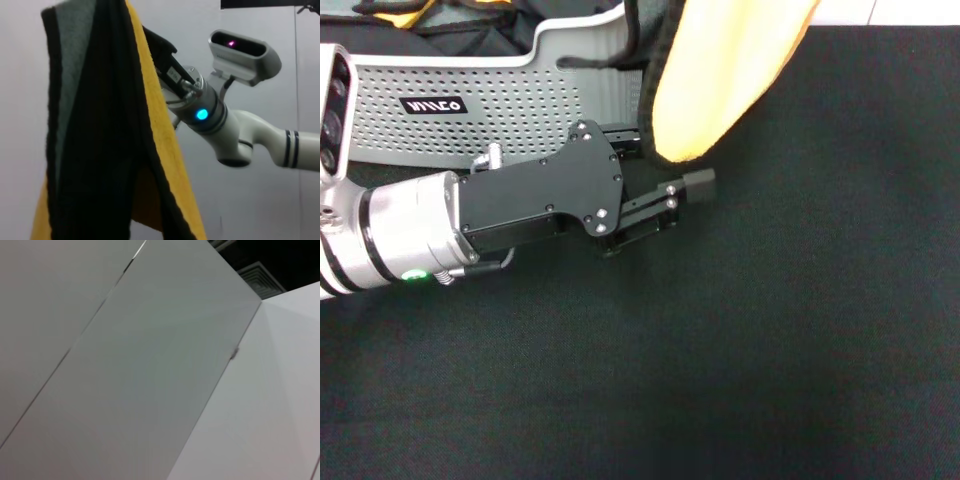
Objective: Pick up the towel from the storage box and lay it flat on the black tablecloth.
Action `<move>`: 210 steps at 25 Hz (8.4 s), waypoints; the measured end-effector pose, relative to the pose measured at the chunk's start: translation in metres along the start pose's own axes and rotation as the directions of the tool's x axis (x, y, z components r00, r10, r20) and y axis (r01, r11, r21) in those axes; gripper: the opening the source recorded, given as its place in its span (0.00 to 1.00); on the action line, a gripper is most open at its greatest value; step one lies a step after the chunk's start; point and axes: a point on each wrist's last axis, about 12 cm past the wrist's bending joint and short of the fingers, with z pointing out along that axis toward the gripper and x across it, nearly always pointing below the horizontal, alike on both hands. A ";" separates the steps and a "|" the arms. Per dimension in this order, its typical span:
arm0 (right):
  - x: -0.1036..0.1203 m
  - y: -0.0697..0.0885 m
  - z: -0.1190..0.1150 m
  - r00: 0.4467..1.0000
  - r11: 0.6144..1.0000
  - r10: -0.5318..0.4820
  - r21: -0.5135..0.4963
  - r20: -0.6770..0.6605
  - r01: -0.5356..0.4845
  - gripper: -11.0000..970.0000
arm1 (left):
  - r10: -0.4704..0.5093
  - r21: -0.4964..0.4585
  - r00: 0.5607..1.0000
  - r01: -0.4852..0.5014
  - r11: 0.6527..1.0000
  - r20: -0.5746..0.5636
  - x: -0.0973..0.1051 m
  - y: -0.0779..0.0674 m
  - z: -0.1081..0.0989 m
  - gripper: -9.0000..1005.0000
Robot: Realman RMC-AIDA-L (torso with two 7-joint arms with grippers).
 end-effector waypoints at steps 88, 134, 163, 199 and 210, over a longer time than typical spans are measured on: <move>0.162 0.099 -0.061 0.646 0.860 0.487 0.192 -0.588 -0.474 0.03 | -0.322 -0.446 0.762 0.050 0.894 -0.561 -0.014 0.087 -0.073 0.02; 0.182 0.087 -0.043 0.590 0.892 0.431 0.223 -0.682 -0.393 0.06 | -0.284 -0.470 0.712 -0.074 0.880 -0.642 -0.013 0.095 -0.055 0.03; 0.164 0.090 -0.058 0.610 0.852 0.505 0.242 -0.610 -0.464 0.52 | -0.337 -0.509 0.790 0.037 0.860 -0.513 -0.024 0.075 -0.084 0.50; 0.065 0.143 -0.132 0.694 0.619 0.665 -0.316 -0.276 -0.719 0.91 | -0.072 0.156 0.987 0.094 0.983 -0.143 -0.048 -0.018 -0.088 0.57; 0.069 0.140 -0.116 0.707 0.627 0.652 -0.328 -0.275 -0.706 0.91 | -0.054 0.149 0.989 0.075 0.986 -0.141 -0.045 -0.019 -0.097 0.57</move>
